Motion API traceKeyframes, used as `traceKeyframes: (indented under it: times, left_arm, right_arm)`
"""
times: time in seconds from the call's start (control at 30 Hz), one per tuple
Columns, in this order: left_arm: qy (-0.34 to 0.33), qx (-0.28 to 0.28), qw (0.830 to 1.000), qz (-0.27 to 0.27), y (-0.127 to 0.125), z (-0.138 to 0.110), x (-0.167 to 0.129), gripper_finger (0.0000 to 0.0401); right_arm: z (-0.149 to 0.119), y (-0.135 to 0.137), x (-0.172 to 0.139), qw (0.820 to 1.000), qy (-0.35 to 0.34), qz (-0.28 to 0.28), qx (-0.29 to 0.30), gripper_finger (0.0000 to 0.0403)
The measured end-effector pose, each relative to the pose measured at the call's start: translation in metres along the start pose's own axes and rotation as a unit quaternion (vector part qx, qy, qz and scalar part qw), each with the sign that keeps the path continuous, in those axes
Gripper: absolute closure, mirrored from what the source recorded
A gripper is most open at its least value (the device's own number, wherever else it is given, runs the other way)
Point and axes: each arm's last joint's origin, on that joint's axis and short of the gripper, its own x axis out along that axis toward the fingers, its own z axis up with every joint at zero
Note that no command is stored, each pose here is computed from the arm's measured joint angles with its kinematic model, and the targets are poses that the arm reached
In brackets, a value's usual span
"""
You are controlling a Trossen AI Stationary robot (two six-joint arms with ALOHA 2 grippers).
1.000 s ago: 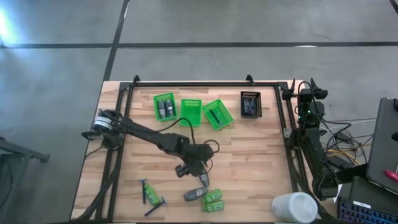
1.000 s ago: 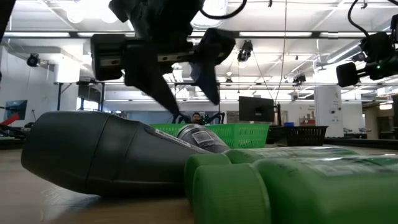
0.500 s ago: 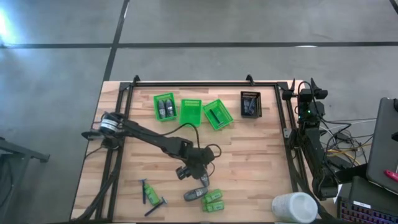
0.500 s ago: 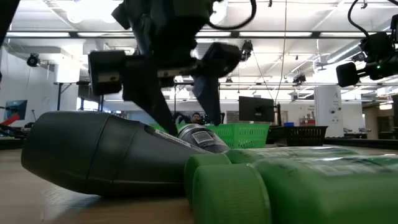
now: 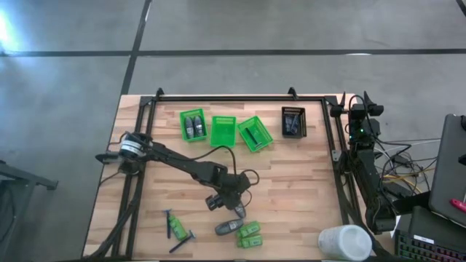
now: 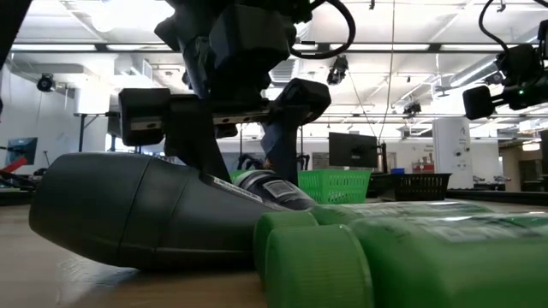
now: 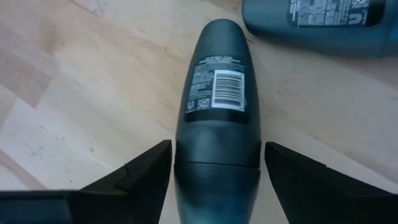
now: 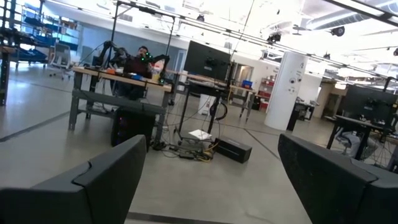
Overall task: Pick & Place Travel size toiletries
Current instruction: Put the deodorant into the left green bin
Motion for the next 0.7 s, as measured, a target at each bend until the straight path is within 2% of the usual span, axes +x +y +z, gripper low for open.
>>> traceKeyframes:
  times: [0.33, 0.5, 0.7]
  left_arm:
    - [-0.010, -0.017, 1.000, -0.012, -0.001, 0.000, 0.001, 0.0185]
    - [-0.007, -0.045, 0.999, -0.009, -0.001, 0.000, 0.001, 0.0195]
    - [0.040, -0.108, 0.993, 0.037, 0.001, -0.002, -0.010, 0.0197]
  right_arm:
    - [0.000, 0.000, 0.000, 1.000, 0.000, 0.000, 0.000, 0.0039]
    - [0.000, 0.000, 0.000, 1.000, 0.000, 0.000, 0.000, 0.0039]
    - [0.000, 0.000, 0.000, 1.000, 0.000, 0.000, 0.000, 0.0039]
